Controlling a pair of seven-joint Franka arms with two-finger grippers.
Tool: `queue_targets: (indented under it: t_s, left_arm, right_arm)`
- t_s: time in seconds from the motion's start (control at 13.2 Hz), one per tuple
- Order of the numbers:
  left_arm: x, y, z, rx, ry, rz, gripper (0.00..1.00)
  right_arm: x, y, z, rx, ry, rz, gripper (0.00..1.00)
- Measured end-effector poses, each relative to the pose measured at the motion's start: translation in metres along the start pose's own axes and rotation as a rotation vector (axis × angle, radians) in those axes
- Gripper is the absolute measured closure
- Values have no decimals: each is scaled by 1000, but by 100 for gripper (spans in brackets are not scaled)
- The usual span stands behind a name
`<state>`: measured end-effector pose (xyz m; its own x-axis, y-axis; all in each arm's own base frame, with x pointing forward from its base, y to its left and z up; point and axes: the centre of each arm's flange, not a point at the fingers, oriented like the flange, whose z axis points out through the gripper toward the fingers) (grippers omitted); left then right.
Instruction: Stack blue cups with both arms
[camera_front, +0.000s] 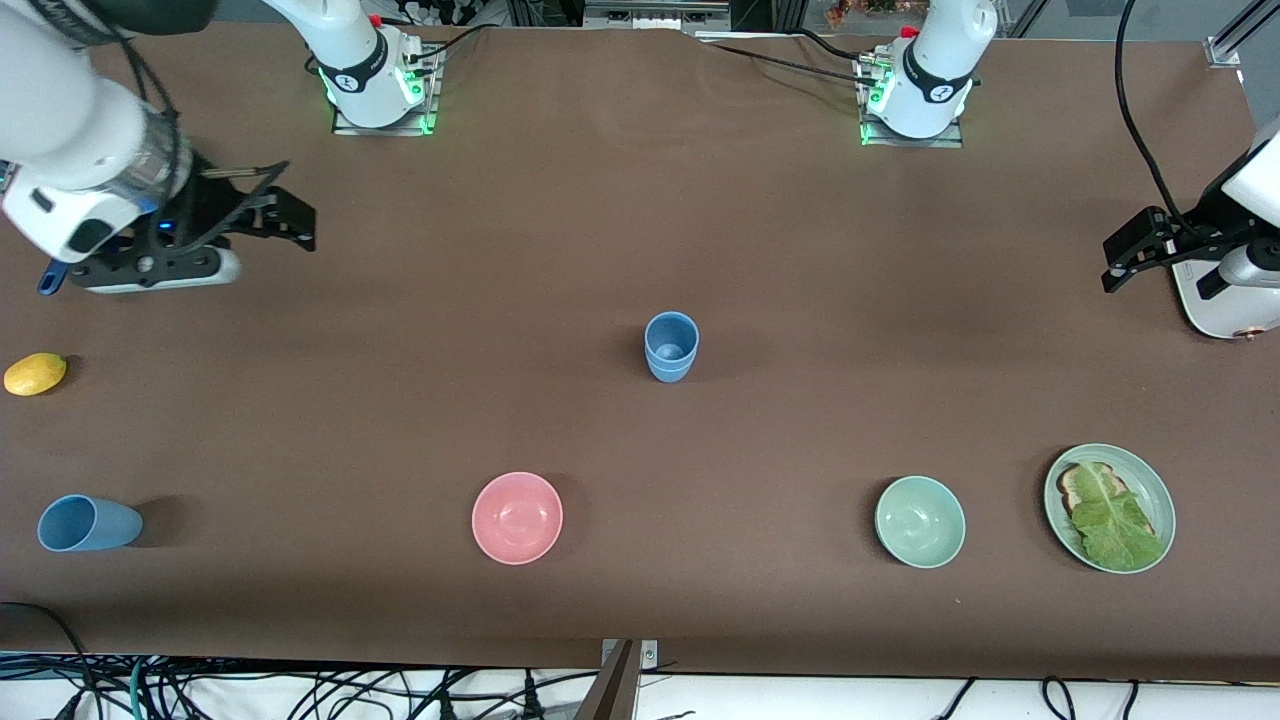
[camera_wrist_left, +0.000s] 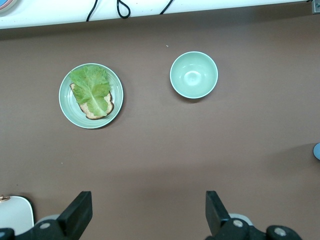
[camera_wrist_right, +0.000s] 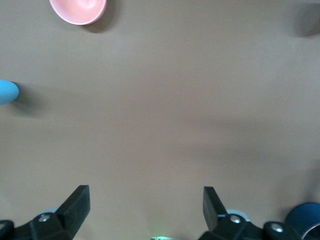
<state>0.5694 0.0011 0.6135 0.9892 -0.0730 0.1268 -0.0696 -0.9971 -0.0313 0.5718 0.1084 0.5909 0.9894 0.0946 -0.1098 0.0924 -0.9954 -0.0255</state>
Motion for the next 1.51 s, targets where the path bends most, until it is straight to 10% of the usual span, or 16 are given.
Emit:
queue_targets:
  t_s: [1.51]
  left_arm:
    - [0, -11, -19, -26, 8, -28, 0]
  right_arm:
    - [6, 71, 4, 14, 3, 2, 0]
